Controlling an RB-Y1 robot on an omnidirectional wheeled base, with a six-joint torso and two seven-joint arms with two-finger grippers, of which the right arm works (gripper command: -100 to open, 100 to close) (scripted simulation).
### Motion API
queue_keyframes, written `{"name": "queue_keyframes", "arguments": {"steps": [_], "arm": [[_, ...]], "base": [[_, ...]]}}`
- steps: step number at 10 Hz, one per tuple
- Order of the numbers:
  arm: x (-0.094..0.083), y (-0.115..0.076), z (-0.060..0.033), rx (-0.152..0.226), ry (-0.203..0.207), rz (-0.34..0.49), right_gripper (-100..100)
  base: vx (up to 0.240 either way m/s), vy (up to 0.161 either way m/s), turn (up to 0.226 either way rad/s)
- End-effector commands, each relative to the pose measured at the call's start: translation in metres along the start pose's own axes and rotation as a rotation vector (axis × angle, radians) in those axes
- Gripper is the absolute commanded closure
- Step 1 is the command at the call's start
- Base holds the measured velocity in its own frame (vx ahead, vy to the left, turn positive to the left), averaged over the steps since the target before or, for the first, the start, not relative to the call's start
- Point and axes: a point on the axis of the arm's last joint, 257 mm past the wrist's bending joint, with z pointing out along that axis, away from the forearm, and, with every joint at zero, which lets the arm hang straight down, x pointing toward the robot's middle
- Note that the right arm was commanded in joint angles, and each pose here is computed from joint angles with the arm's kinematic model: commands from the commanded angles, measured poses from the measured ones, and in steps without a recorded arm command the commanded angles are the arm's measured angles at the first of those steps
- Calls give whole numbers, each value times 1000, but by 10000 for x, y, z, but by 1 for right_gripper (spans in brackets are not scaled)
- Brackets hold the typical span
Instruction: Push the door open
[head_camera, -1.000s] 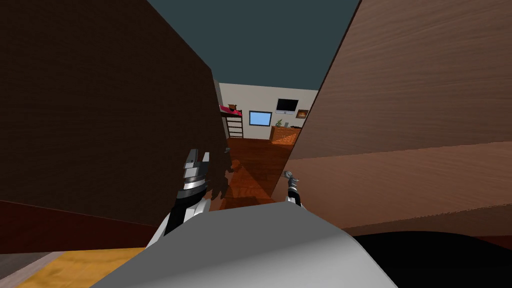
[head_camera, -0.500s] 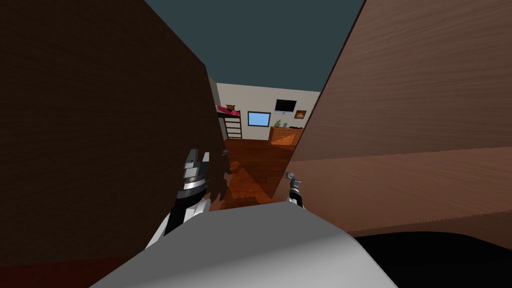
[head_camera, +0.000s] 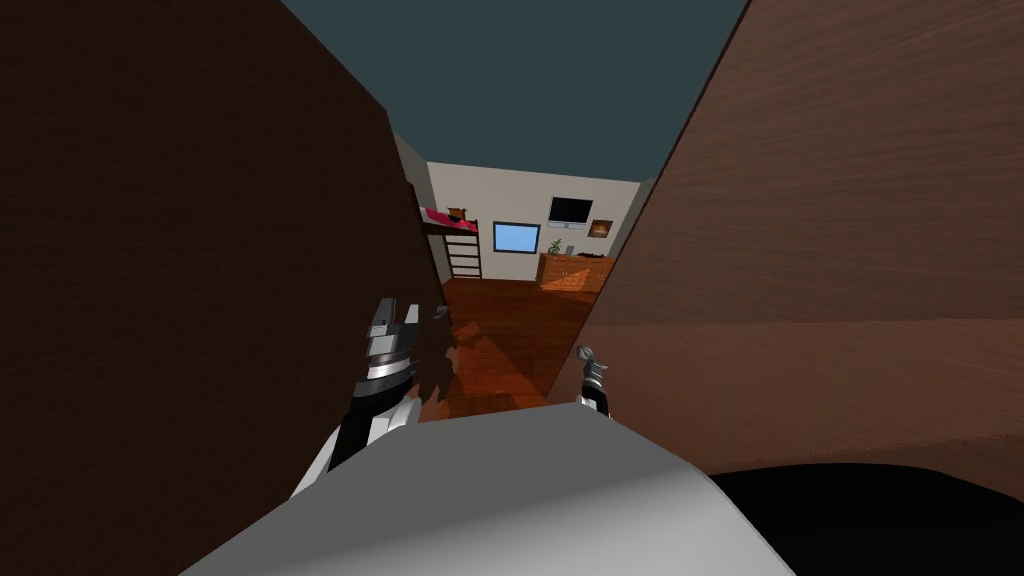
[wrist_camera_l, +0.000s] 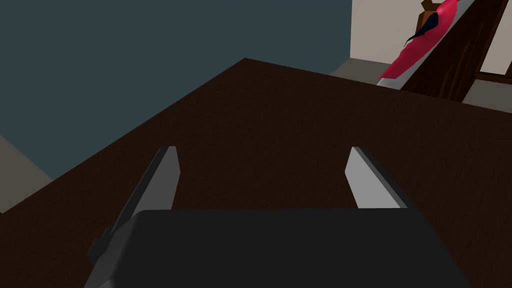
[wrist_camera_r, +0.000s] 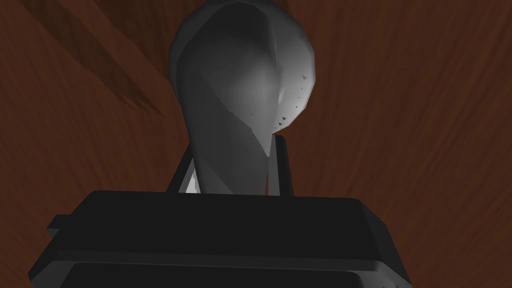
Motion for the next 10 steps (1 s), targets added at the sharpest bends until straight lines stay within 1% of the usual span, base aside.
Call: {"name": "queue_keyframes", "arguments": {"steps": [1, 5, 6, 7, 9, 10], "arm": [[-147, 17, 23, -4, -29, -3, 100], [-431, 23, 12, -6, -97, -3, 100], [-544, 26, 3, -6, -124, -3, 100], [-544, 26, 3, -6, -124, -3, 100], [-544, 26, 3, -6, -124, -3, 100], [-693, 29, -12, -7, -160, -2, 100]], "base": [[162, -26, -39], [224, -58, -52], [220, -86, -57], [166, -73, -31], [32, -16, 1], [130, -25, -40]]}}
